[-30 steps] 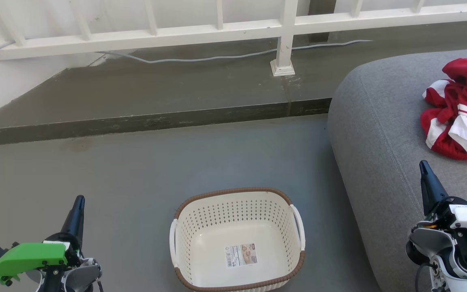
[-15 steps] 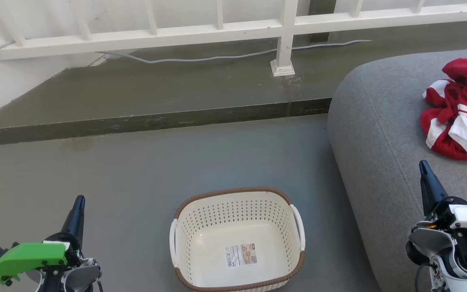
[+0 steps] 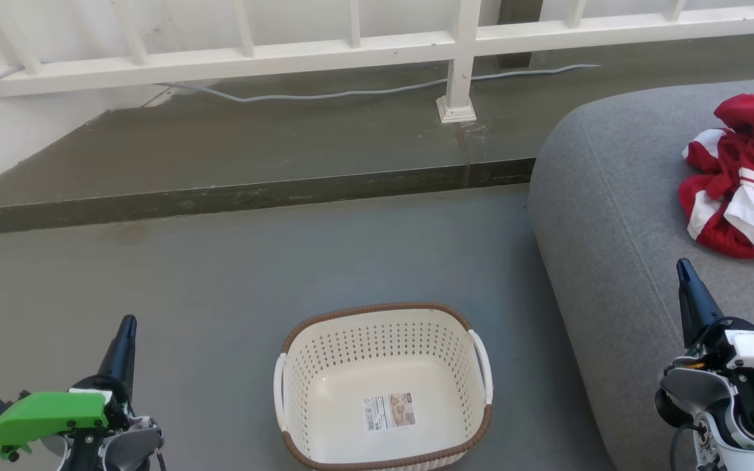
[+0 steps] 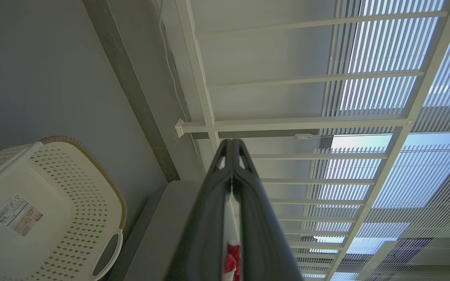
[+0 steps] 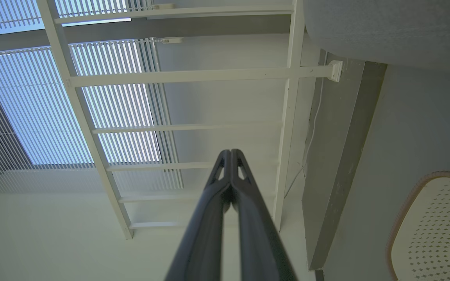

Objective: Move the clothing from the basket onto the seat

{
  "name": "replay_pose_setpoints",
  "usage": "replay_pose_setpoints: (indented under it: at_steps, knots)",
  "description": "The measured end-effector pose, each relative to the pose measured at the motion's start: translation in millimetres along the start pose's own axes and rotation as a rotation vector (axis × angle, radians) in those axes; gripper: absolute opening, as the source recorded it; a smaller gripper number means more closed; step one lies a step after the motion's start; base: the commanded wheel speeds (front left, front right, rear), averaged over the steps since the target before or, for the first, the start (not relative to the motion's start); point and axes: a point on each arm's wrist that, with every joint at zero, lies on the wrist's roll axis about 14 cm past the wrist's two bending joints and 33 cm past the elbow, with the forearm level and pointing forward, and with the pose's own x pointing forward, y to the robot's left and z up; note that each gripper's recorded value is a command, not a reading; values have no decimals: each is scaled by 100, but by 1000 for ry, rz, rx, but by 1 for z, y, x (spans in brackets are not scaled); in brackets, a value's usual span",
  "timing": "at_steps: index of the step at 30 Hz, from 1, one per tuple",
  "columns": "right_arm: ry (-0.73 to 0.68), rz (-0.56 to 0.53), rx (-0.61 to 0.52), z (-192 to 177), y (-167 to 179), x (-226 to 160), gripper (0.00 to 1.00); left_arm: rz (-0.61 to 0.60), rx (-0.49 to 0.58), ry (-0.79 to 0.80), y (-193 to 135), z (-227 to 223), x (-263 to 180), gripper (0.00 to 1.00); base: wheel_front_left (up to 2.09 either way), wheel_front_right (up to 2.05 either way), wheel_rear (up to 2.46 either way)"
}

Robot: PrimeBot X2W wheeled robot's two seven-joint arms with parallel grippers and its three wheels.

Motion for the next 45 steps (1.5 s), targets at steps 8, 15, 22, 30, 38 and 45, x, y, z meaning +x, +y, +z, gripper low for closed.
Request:
replay_pose_setpoints:
  at_steps: [8,15,22,30,38,45]
  knots:
    - [0,0,0,0,0,0,0,0,-1,0,0,0,0,0,0,0,0]
    - [0,0,0,0,0,0,0,0,-1,-1,0,1,0,0,0,0,0]
    - [0,0,1,0,0,0,0,0,-1,-2,0,1,0,0,0,0,0]
    - [0,0,1,0,0,0,0,0,-2,-3,0,1,0,0,0,0,0]
    - [0,0,1,0,0,0,0,0,-2,-4,0,2,0,0,0,0,0]
    - [-1,0,2,0,0,0,0,-1,-3,-5,0,2,0,0,0,0,0]
